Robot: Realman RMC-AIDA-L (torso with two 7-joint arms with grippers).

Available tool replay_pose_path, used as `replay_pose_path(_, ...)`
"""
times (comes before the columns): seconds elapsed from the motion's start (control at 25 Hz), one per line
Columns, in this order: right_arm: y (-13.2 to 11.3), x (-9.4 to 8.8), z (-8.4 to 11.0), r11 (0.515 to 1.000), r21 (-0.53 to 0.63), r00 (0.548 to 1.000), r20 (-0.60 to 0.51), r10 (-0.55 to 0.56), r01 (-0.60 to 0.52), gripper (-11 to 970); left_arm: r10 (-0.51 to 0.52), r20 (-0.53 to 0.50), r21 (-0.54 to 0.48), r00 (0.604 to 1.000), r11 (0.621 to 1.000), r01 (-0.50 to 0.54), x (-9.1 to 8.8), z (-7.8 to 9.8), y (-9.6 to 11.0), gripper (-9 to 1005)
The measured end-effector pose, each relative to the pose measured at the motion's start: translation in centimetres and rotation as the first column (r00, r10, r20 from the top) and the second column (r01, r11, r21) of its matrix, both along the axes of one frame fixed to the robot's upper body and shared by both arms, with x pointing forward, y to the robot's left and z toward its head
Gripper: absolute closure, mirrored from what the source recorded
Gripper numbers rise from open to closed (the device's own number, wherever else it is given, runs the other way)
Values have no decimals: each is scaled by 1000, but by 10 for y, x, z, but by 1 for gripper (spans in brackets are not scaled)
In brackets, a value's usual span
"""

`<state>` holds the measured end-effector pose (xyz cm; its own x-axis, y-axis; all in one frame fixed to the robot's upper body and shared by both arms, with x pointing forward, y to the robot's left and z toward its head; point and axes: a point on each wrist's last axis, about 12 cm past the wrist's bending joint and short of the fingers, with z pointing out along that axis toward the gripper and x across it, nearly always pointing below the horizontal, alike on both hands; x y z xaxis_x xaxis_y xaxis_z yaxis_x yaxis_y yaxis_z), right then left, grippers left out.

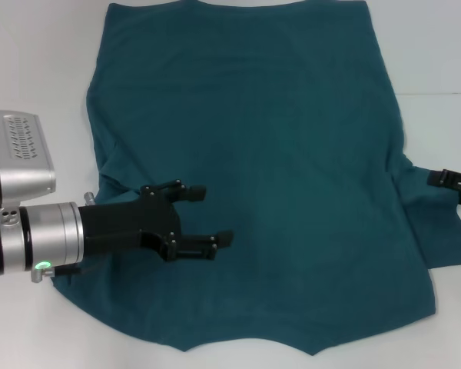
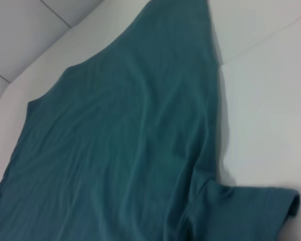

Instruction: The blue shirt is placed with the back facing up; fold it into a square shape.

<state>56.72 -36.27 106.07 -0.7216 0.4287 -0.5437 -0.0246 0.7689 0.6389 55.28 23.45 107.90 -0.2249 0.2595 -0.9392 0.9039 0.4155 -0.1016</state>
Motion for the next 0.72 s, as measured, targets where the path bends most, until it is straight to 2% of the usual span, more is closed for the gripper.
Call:
replay_pose_path(0.32,11,-2,-9,997,76,999,42,-23,20,54,4,-7,-2,1000,1000,-4,-1,-2,1,59)
replay_pose_path(0.44,12,-5,-13,995,97,995,83,-48,40,218,5,-8,-2,1000,1000,-5,-1,-2,1,60)
replay_pose_path(0.72,12,-9,-17,993,109,994,86,-66,56,369,11,-15,-5,1000,1000,-11,-2,-2,2,59)
